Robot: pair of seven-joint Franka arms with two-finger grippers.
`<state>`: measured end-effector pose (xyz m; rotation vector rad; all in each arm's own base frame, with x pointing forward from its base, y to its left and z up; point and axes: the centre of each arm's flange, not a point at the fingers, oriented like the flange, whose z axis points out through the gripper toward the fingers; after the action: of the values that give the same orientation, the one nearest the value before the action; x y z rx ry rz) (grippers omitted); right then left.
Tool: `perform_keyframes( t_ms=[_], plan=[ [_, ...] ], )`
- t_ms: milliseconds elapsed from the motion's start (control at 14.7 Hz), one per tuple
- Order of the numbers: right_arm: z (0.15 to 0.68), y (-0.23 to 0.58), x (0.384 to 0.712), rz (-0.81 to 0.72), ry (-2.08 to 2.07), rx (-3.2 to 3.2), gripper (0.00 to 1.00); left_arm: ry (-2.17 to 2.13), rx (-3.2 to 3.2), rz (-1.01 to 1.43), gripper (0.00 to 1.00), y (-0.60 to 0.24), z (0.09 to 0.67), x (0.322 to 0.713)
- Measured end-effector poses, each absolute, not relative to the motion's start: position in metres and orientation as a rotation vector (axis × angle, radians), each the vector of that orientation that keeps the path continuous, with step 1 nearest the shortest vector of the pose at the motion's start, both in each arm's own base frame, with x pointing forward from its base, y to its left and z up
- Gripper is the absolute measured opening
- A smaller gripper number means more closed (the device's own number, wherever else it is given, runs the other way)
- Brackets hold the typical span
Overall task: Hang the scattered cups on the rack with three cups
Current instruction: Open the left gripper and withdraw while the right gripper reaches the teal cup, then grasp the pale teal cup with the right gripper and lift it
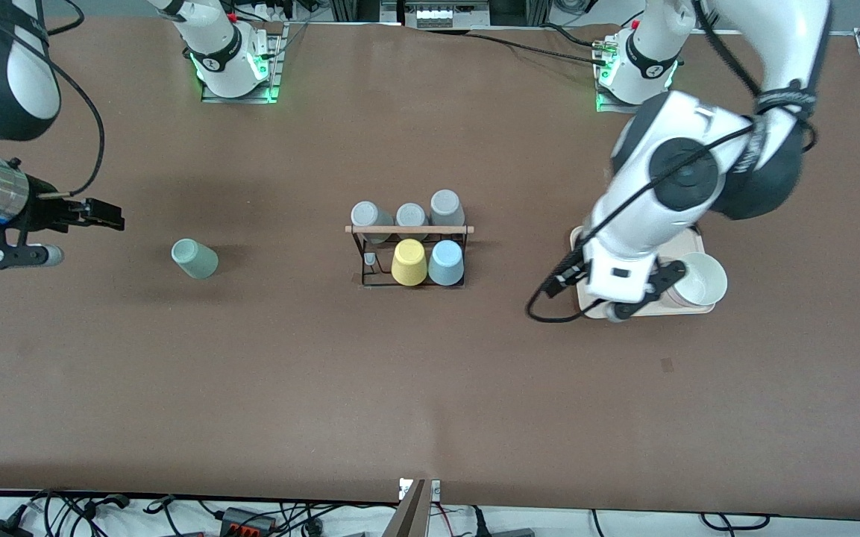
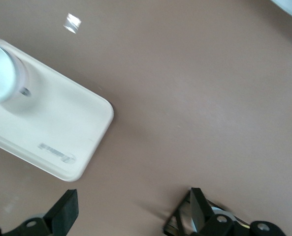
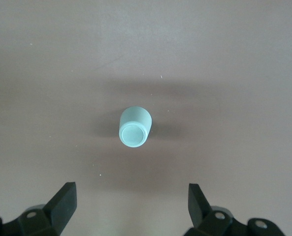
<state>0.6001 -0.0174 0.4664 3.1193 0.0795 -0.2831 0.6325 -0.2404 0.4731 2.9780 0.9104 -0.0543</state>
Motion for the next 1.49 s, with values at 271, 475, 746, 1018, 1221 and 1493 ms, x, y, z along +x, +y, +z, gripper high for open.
perform_keyframes(
  t_ms=[271, 475, 746, 1018, 1221, 1493],
  plan=[
    [0.404, -0.017, 0.619, -0.321, 0.084, 3.116, 1.00, 0.843, 2.995, 0.023, 1.00, -0.185, 0.513, 0.624],
    [0.349, -0.017, 0.617, -0.330, 0.087, 3.115, 1.00, 0.797, 3.005, 0.052, 1.00, -0.171, 0.526, 0.620],
    [0.299, -0.015, 0.600, -0.273, 0.093, 3.120, 1.00, 0.627, 3.057, 0.044, 1.00, -0.121, 0.528, 0.628],
    [0.261, -0.013, 0.577, -0.284, 0.098, 3.120, 1.00, 0.449, 3.110, 0.030, 1.00, -0.090, 0.550, 0.618],
    [0.246, -0.011, 0.569, -0.317, 0.104, 3.119, 1.00, 0.296, 3.151, 0.019, 1.00, -0.066, 0.572, 0.604],
    [0.237, -0.001, 0.567, -0.341, 0.090, 3.114, 1.00, 0.153, 3.164, 0.027, 1.00, -0.022, 0.596, 0.579]
  ],
)
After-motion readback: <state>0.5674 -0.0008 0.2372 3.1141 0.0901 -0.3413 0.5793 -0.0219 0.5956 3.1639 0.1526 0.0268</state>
